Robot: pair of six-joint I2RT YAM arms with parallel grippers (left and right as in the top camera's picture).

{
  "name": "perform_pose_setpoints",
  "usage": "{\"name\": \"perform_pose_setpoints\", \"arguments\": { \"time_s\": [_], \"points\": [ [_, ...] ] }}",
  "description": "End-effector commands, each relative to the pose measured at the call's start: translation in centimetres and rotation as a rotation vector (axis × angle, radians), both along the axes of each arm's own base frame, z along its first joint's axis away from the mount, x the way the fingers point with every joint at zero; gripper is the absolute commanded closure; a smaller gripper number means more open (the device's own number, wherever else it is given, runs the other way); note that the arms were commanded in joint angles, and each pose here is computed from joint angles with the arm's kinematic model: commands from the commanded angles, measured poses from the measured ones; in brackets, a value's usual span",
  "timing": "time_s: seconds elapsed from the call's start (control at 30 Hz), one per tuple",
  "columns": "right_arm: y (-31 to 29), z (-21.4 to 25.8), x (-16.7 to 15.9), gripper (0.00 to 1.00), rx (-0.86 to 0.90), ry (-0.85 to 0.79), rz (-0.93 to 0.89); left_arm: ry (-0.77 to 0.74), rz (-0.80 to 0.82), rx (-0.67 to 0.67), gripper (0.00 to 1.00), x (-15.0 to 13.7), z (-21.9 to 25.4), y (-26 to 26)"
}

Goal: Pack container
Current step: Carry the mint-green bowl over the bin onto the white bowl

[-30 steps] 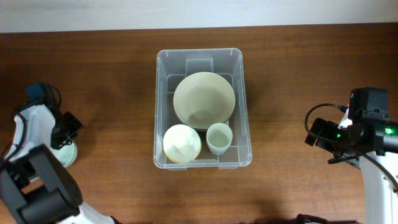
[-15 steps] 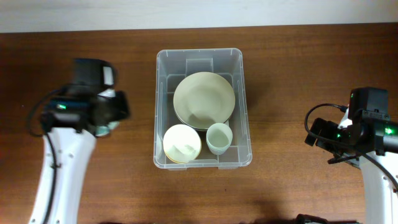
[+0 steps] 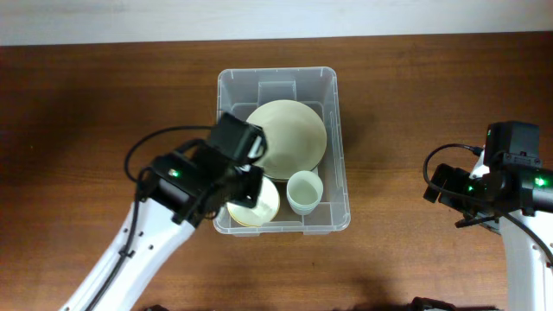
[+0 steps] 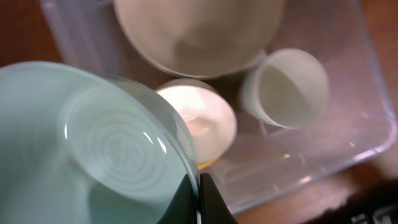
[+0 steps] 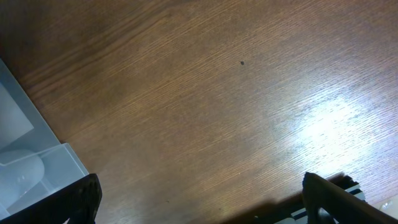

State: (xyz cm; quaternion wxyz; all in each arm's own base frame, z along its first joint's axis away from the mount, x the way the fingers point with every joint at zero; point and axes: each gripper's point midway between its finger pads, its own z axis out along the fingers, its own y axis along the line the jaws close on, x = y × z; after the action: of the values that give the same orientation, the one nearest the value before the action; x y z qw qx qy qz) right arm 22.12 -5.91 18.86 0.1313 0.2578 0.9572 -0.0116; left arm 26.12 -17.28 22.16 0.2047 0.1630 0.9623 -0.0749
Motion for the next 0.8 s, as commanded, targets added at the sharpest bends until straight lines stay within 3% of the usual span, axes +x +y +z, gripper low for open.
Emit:
{"name": "perform_pose_setpoints", "arguments": {
  "time_s": [0.0, 0.17, 0.2, 0.23, 0.3, 0.43, 0.73, 0.77],
  "points": [
    [-0.28, -0.03, -0.09, 0.01, -0.013, 0.005, 0.0, -0.025, -0.056, -0.006, 0.99, -0.73, 0.71, -1.09],
    [-0.28, -0.03, -0.1, 0.01, -0.013, 0.006, 0.0, -0.025, -0.08, -0.006, 0.98, -1.17, 0.7, -1.69],
    [-0.28, -0.03, -0.09, 0.01, -0.013, 0.005, 0.0, -0.025, -0.08, -0.006, 0.62, -1.19, 0.71, -1.69],
    [-0.28, -0.03, -0.09, 0.01, -0.013, 0.005, 0.0, -0.025, -0.08, -0.006, 0.44, -1.19, 0.71, -1.69],
    [-0.28, -0.03, -0.1, 0.01, -0.013, 0.006, 0.0, -0.026, -0.081, -0.006, 0.32, -1.17, 0.72, -1.7],
    [-0.28, -0.03, -0.09, 0.01, -0.013, 0.005, 0.0, -0.026, -0.08, -0.006, 0.27, -1.17, 0.72, -1.69],
    [-0.28, -0.03, -0.09, 0.01, -0.013, 0.005, 0.0, -0.032, -0.08, -0.011, 0.28, -1.02, 0.8, -1.81],
    [-0.28, -0.03, -0.09, 0.01, -0.013, 0.005, 0.0, -0.038, -0.081, -0.014, 0.32, -0.9, 0.88, -1.9]
  ]
}}
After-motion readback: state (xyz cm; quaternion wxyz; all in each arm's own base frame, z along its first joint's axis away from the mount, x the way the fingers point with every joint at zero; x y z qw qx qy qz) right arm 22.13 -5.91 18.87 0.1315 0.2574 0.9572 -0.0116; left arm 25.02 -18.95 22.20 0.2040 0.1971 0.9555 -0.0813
